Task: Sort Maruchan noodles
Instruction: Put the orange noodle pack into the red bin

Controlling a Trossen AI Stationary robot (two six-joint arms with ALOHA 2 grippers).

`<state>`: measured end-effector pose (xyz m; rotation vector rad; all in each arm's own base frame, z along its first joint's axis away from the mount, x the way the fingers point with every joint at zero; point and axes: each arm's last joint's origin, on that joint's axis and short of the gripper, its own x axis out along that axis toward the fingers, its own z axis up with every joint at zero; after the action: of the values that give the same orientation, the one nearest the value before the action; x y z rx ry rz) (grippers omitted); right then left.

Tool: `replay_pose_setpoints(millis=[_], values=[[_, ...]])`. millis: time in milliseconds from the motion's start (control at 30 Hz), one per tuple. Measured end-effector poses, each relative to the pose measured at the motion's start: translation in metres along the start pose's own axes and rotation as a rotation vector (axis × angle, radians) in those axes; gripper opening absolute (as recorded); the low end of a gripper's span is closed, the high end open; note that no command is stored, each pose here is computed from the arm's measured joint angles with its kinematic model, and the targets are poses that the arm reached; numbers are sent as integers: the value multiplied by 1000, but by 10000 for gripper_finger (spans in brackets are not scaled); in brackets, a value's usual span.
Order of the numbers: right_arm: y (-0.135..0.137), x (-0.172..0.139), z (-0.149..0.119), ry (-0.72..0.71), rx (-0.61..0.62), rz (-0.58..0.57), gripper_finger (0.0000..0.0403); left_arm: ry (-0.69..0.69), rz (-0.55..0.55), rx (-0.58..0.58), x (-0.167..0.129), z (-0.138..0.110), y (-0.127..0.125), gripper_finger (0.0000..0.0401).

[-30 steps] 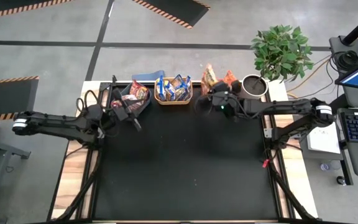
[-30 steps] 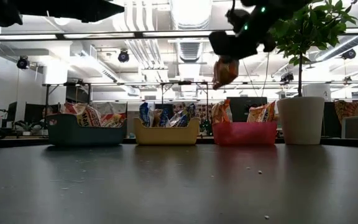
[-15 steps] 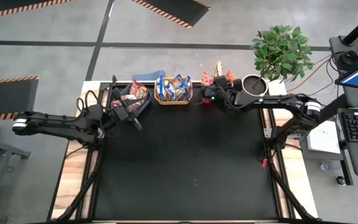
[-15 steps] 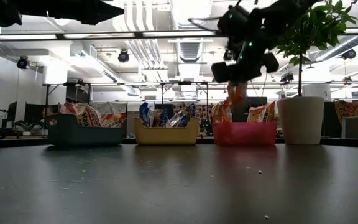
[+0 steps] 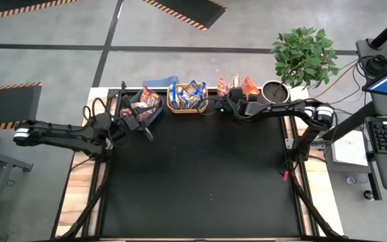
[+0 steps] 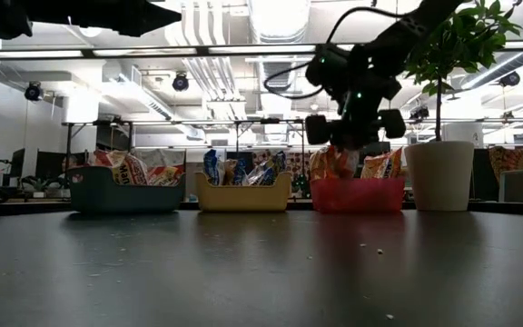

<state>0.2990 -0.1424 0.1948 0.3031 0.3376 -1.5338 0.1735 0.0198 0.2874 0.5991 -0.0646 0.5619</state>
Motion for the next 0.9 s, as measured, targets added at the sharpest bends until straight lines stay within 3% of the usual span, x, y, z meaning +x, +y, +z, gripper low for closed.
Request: replay_pose_setpoints(millis=[367, 700, 900], values=[[4, 10, -15, 21, -48, -26, 184, 1, -1, 3, 0, 0, 0, 39], [-19, -8, 14, 28, -63, -37, 238, 1, -1, 4, 0, 0, 0, 39], [-36, -27, 37, 29, -27, 1, 243, 1, -1, 4, 0, 0, 0, 39]])
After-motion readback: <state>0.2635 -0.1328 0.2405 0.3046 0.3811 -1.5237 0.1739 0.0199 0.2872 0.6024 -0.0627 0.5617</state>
